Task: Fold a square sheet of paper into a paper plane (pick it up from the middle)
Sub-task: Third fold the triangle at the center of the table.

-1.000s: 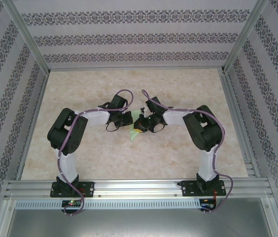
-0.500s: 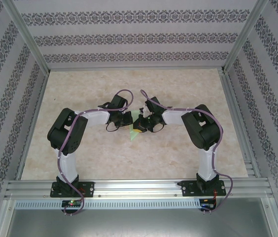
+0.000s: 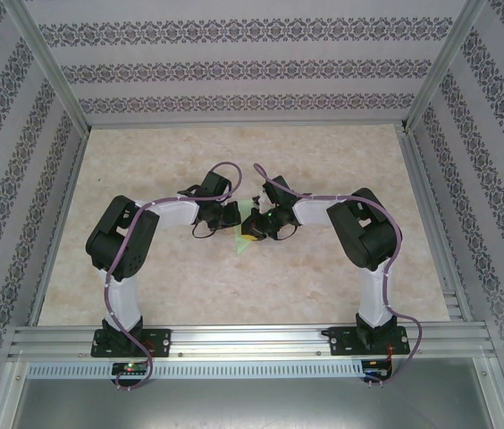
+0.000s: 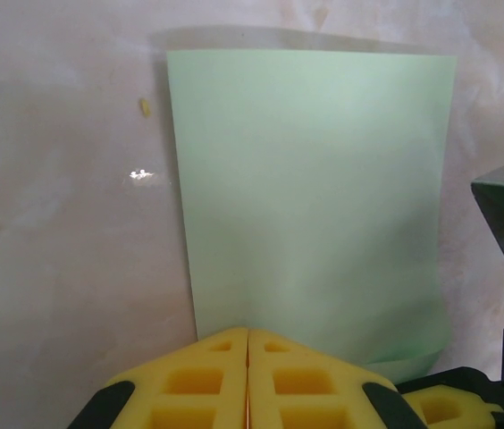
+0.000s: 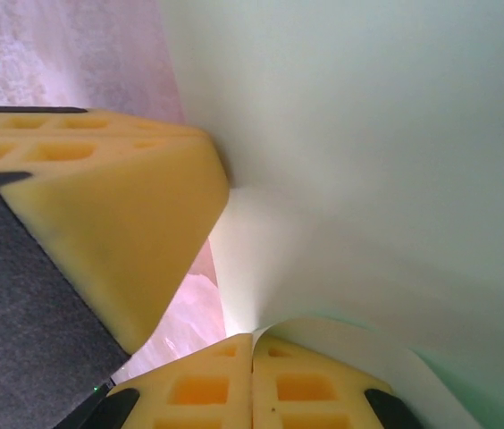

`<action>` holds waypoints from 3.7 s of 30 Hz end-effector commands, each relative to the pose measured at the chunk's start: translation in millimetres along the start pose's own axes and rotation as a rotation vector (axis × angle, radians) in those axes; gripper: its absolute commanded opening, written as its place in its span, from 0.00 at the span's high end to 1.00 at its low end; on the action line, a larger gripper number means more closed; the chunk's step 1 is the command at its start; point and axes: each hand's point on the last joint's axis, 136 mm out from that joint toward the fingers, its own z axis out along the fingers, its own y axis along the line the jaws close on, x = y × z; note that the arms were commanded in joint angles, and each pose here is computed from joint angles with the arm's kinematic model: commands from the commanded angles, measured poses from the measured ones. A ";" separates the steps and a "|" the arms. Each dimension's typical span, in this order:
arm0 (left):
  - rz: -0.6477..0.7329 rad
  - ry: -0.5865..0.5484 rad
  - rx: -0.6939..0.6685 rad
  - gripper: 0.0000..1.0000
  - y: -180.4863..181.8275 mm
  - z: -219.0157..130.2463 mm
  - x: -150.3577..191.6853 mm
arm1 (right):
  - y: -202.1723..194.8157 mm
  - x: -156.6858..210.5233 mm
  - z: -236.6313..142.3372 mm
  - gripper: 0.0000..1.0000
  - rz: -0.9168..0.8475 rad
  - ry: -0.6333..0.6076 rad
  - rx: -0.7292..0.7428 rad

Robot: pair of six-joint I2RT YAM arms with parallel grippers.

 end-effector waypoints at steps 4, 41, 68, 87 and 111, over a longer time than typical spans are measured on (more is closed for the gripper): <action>0.024 0.054 -0.023 0.91 2.2 5.9 13.6 | 8.8 -4.6 3.9 0.93 -0.050 0.002 -0.026; 0.028 0.059 -0.022 0.92 -0.1 6.1 13.8 | 12.6 -14.4 1.7 0.91 -0.058 -0.030 -0.085; 0.071 -0.042 -0.041 0.94 -18.4 -10.3 -25.9 | -13.7 -8.2 7.4 0.91 -0.015 -0.019 -0.009; 0.030 0.046 -0.119 0.99 13.4 12.0 -0.7 | -0.5 -14.8 4.4 0.91 -0.040 -0.039 -0.049; 0.034 0.024 -0.109 0.96 4.5 1.2 -7.4 | -22.0 -13.2 11.0 0.89 -0.014 -0.030 0.027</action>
